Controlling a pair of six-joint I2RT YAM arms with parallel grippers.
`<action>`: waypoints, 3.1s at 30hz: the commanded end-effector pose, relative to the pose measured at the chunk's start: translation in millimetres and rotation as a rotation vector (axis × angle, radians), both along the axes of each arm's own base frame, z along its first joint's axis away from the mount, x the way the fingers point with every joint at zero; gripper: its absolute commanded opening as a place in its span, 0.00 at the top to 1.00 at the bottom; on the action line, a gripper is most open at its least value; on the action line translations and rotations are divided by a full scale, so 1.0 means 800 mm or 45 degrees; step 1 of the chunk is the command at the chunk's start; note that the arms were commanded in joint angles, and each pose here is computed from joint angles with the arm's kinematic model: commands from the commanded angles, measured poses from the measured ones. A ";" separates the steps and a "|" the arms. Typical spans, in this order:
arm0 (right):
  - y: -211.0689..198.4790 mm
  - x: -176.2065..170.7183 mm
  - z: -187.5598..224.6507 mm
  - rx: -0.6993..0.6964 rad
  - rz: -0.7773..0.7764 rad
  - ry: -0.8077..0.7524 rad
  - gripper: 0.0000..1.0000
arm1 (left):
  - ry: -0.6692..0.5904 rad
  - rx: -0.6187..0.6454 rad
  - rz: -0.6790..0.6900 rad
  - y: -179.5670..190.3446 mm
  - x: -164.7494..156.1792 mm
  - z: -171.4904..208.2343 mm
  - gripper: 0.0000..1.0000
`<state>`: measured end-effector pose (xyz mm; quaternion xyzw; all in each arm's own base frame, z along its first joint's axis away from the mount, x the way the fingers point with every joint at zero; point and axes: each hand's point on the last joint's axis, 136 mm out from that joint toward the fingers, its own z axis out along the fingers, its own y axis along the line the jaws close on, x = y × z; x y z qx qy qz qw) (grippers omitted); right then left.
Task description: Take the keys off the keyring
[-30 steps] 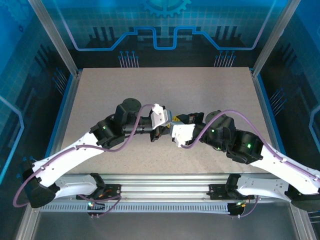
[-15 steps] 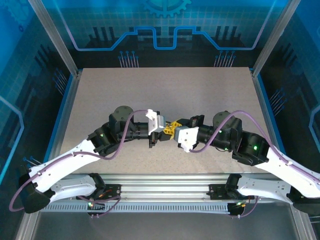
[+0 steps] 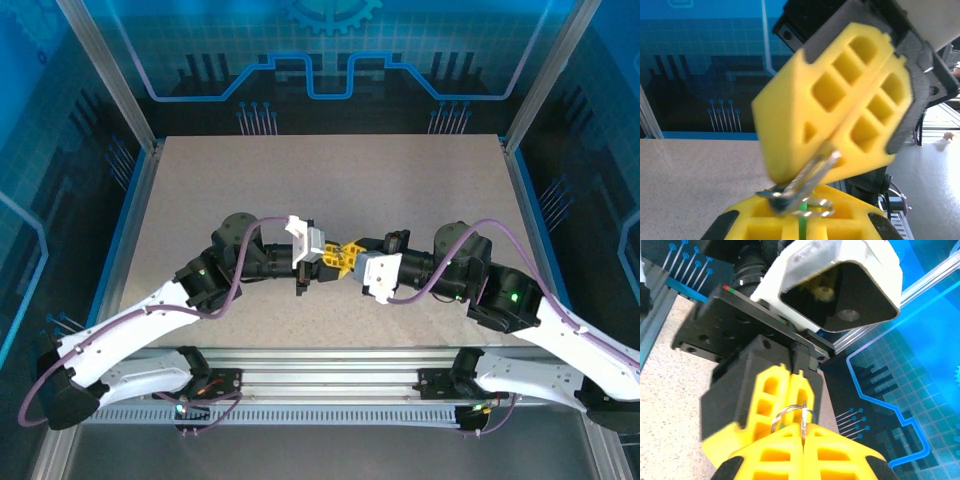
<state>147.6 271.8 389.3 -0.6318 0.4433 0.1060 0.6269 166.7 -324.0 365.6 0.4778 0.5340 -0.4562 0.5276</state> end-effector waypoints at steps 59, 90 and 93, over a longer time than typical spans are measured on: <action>0.037 0.002 -0.042 -0.149 -0.066 -0.149 1.00 | 0.110 -0.215 -0.076 -0.001 0.021 0.055 1.00; 0.019 0.056 0.040 0.184 -0.189 -0.014 1.00 | 0.074 -0.106 0.088 0.031 0.007 -0.001 0.26; 0.023 0.061 0.036 0.195 -0.199 0.012 1.00 | 0.067 -0.088 0.058 0.031 0.001 -0.002 0.24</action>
